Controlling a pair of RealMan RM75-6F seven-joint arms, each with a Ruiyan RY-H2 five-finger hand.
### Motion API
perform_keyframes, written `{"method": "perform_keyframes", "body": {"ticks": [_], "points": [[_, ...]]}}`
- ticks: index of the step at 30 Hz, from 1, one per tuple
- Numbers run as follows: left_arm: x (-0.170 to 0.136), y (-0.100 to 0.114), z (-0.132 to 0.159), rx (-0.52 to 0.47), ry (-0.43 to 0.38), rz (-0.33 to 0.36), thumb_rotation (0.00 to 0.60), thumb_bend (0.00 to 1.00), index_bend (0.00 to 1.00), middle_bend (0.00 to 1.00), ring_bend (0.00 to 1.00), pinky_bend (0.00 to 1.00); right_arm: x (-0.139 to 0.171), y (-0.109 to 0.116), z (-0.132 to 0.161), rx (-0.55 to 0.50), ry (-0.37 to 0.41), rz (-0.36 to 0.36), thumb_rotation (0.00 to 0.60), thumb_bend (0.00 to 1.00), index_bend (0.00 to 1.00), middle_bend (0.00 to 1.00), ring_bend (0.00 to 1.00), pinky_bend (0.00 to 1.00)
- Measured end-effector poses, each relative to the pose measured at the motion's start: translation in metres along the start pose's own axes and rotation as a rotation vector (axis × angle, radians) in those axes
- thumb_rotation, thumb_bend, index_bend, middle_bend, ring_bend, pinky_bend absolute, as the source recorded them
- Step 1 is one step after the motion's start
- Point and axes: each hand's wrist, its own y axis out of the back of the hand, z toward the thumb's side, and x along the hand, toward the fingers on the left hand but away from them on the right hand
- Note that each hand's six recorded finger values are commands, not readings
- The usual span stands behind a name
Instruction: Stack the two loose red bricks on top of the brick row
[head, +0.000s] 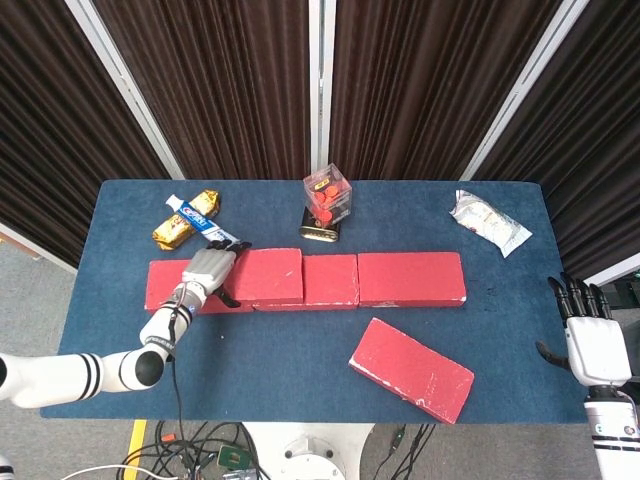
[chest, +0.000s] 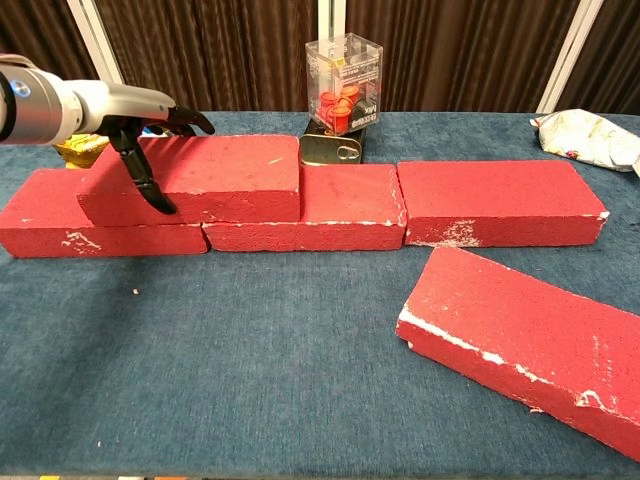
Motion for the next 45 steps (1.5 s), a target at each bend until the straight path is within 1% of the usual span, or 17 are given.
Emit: {"method": "perform_keyframes", "body": {"ticks": [2,7,9,22,36,42,45], "points": [[0.000,-0.001,0.000,0.002,0.002,-0.005,0.600,0.00,0.00,0.18,0.00,0.00,0.000,0.000,0.000,0.000,0.000,0.001,0.600,0.11,0.00,0.00,0.00,0.00],[0.000,-0.003,0.000,0.007,0.009,-0.022,0.600,0.00,0.00,0.02,0.00,0.00,0.000,-0.001,0.000,0.002,-0.002,0.009,0.600,0.11,0.00,0.00,0.00,0.00],[0.000,-0.002,0.001,0.008,0.010,-0.023,0.600,0.00,0.00,0.00,0.00,0.00,0.000,-0.001,0.000,0.002,-0.003,0.009,0.600,0.11,0.00,0.00,0.00,0.00],[0.000,-0.002,0.004,0.005,0.004,-0.024,0.600,0.00,0.00,0.00,0.00,0.00,0.000,-0.001,-0.002,0.003,-0.011,0.012,0.600,0.11,0.00,0.00,0.00,0.00],[-0.007,0.005,0.011,0.001,-0.039,0.018,0.600,0.00,0.00,0.00,0.00,0.00,0.000,0.002,-0.003,0.001,-0.015,0.000,0.600,0.11,0.00,0.00,0.00,0.00],[-0.012,0.019,0.014,-0.015,-0.055,0.061,0.600,0.00,0.00,0.00,0.00,0.00,0.000,0.005,-0.003,0.000,-0.012,-0.005,0.600,0.11,0.00,0.00,0.00,0.00],[-0.019,0.032,0.016,-0.038,-0.068,0.096,0.600,0.00,0.00,0.00,0.00,0.00,0.001,0.006,-0.001,-0.001,-0.006,-0.007,0.600,0.11,0.00,0.00,0.00,0.00]]}}
